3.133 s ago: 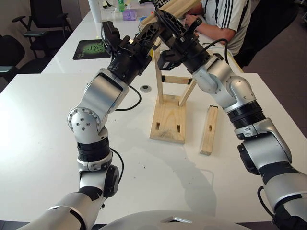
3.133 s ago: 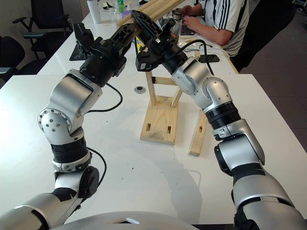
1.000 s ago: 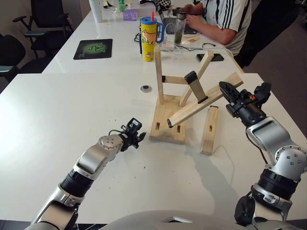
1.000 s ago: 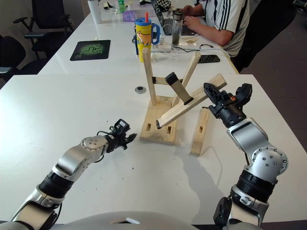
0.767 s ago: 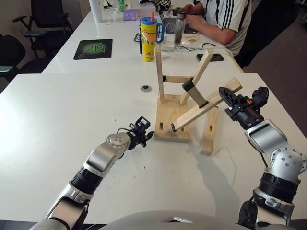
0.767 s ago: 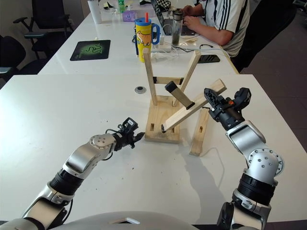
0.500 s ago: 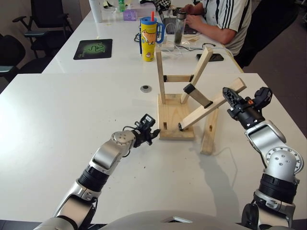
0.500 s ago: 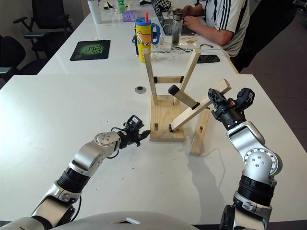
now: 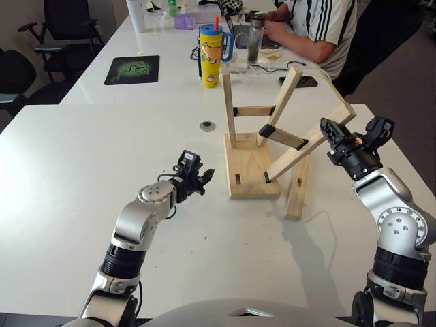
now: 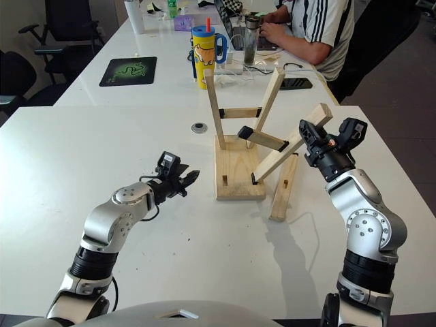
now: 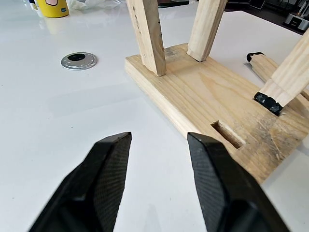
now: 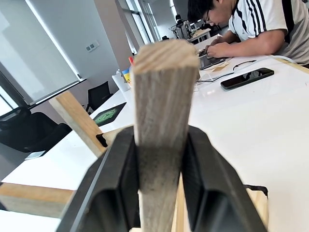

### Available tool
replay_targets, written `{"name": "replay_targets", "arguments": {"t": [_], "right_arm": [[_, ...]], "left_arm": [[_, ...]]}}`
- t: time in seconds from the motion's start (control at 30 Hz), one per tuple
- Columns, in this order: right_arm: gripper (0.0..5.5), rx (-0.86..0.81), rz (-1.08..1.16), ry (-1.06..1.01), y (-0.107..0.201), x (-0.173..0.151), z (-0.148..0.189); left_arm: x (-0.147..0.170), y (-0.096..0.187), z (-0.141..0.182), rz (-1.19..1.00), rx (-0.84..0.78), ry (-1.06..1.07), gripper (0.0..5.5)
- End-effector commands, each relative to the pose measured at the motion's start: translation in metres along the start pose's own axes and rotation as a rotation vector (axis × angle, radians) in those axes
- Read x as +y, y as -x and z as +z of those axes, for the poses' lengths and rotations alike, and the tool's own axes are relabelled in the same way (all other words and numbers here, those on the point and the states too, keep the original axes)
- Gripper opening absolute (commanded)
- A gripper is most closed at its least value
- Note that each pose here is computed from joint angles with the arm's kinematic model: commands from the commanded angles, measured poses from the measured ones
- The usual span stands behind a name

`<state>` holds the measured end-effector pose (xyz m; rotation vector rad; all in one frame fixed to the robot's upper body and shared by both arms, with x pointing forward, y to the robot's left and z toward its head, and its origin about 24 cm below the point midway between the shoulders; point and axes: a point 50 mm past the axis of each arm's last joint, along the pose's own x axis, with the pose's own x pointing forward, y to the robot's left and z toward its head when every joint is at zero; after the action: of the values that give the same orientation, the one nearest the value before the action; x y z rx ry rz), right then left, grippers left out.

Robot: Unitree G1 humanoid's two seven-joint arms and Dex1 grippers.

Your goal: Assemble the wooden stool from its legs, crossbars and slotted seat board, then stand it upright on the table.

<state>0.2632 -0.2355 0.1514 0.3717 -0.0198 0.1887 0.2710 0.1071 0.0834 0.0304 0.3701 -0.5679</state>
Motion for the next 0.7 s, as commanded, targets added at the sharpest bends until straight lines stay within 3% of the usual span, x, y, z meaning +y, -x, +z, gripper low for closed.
{"name": "replay_targets", "arguments": {"t": [0.03, 0.7], "right_arm": [[1.03, 0.080, -0.083, 0.123, 0.007, -0.009, -0.019], [1.03, 0.101, -0.072, 0.307, -0.002, 0.016, -0.042]], "left_arm": [[0.002, 0.003, 0.003, 0.028, -0.007, 0.004, 2.13], [-0.001, 0.002, 0.006, 0.067, -0.017, -0.023, 2.13]]}}
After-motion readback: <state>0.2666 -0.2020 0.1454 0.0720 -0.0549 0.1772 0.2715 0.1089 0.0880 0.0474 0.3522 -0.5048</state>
